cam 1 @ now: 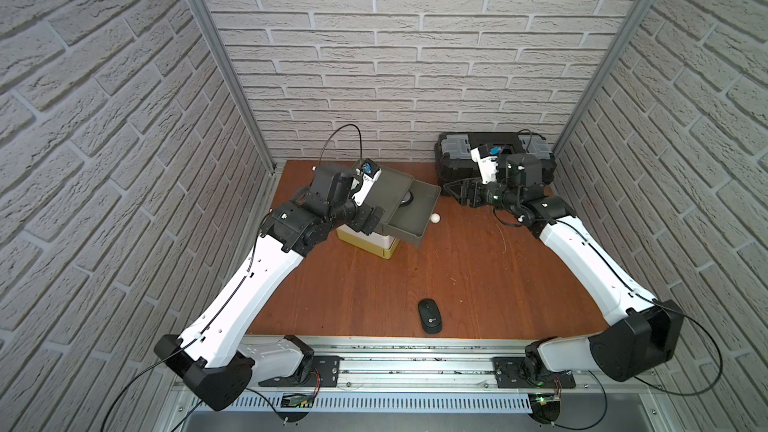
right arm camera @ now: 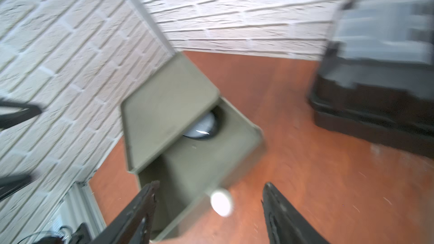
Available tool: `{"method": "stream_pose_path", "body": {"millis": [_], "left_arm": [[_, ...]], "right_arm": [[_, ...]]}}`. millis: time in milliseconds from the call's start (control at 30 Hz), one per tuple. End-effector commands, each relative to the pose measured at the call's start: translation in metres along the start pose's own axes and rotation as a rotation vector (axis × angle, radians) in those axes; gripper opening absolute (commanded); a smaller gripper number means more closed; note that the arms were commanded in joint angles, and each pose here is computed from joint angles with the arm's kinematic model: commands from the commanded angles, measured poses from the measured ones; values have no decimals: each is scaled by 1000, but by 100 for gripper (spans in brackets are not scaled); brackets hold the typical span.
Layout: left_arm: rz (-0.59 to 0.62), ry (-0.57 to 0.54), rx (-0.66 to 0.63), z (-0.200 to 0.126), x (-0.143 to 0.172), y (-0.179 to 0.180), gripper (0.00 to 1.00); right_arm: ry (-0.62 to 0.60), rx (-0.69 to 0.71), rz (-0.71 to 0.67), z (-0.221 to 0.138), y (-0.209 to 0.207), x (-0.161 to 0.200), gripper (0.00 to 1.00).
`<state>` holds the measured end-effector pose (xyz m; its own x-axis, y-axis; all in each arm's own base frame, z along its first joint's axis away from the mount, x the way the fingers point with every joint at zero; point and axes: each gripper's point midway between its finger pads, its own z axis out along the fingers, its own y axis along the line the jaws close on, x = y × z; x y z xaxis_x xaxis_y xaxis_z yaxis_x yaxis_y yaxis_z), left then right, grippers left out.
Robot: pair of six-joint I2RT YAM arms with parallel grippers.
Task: Take the mice out of the drawer
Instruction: Place the mouse at the center of the board, then open the drawer in the storage box.
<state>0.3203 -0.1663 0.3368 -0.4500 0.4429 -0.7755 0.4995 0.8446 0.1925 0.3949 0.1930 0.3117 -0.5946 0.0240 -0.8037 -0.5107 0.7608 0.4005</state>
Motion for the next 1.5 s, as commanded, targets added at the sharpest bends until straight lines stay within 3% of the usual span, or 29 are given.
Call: {"method": "stream_pose_path", "body": {"millis": [0,67,233,467,700,833,1067,1467], "left_arm": [[-179,-7,-118,24,-9,45,98],[-251,7,-158,35,-7,70,98],[-300,25,-203,63,-12,104,98],[-303,85,-183,100,-9,117,98],[-311,170,-183,133,7,121,98],[-308,267,-204,149,26,126,98],[-307,425,-285,163,56,143,98],[-313,490,-344,162,78,157,98]], "right_arm": [[142,-133,-97,33,27,21,71],[169,-175,-112,50,37,18,69],[222,-226,-111,83,47,16,61],[279,-141,-182,94,31,27,57],[329,-70,-136,101,15,40,50],[366,30,-148,94,3,48,49],[544,263,-205,74,-33,75,49],[664,520,-285,55,-76,81,48]]}}
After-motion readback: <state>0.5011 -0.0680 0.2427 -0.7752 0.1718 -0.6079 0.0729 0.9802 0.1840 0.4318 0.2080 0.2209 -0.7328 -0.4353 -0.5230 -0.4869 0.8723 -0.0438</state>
